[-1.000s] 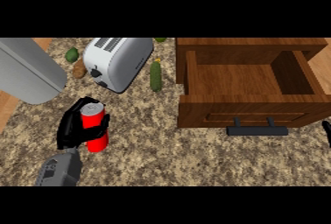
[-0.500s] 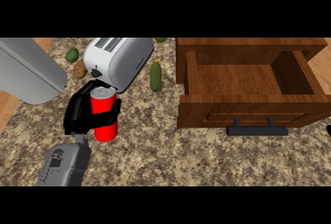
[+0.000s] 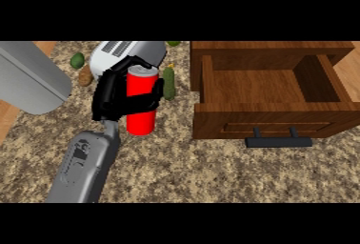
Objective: Pick up the can, place it into the drawer and close the drawer
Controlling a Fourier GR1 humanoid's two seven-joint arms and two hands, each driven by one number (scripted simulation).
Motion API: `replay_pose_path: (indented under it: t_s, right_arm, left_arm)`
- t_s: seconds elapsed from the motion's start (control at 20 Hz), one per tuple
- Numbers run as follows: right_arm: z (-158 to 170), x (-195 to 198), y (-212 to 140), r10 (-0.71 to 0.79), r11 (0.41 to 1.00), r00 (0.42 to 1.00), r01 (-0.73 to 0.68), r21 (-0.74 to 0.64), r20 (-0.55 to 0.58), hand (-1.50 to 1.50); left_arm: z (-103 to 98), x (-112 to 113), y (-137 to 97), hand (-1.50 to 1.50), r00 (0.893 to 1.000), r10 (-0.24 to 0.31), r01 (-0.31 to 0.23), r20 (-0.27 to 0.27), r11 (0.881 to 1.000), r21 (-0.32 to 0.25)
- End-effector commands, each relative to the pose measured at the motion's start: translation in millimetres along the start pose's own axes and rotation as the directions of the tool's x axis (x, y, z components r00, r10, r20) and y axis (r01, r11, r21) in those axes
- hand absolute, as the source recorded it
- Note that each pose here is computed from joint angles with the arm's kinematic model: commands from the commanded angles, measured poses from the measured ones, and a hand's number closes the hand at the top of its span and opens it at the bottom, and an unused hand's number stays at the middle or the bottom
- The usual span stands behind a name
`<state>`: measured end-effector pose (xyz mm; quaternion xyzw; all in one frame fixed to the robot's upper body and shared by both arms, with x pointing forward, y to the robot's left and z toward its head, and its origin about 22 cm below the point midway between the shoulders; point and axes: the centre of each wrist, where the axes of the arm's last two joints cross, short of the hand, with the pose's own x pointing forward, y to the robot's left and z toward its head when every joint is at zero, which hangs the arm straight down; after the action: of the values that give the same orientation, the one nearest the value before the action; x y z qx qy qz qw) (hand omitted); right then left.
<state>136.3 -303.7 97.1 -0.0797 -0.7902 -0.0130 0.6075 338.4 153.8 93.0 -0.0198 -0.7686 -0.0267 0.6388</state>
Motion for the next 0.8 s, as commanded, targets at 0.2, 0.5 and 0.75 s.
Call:
replay_pose_path:
  t_s: [0.2,0.5,0.75]
  right_arm:
    - [-13.4,5.5,1.8,-0.005,1.000,1.000,0.006,-0.011,0.027,-1.50]
    - [-17.6,9.5,-6.7,-0.017,1.000,1.000,0.017,-0.008,0.018,-1.50]
    - [-9.1,-6.0,7.6,0.005,1.000,1.000,-0.005,0.001,0.012,-1.50]
  left_arm:
    - [-27.5,61.9,-69.0,1.50,0.998,-0.036,0.038,0.044,0.997,-0.061]
    - [-64.0,96.1,-88.8,1.50,0.996,-0.052,0.058,0.078,0.996,-0.069]
    - [-55.4,109.6,-116.7,1.50,0.997,-0.060,0.064,0.058,0.995,-0.080]
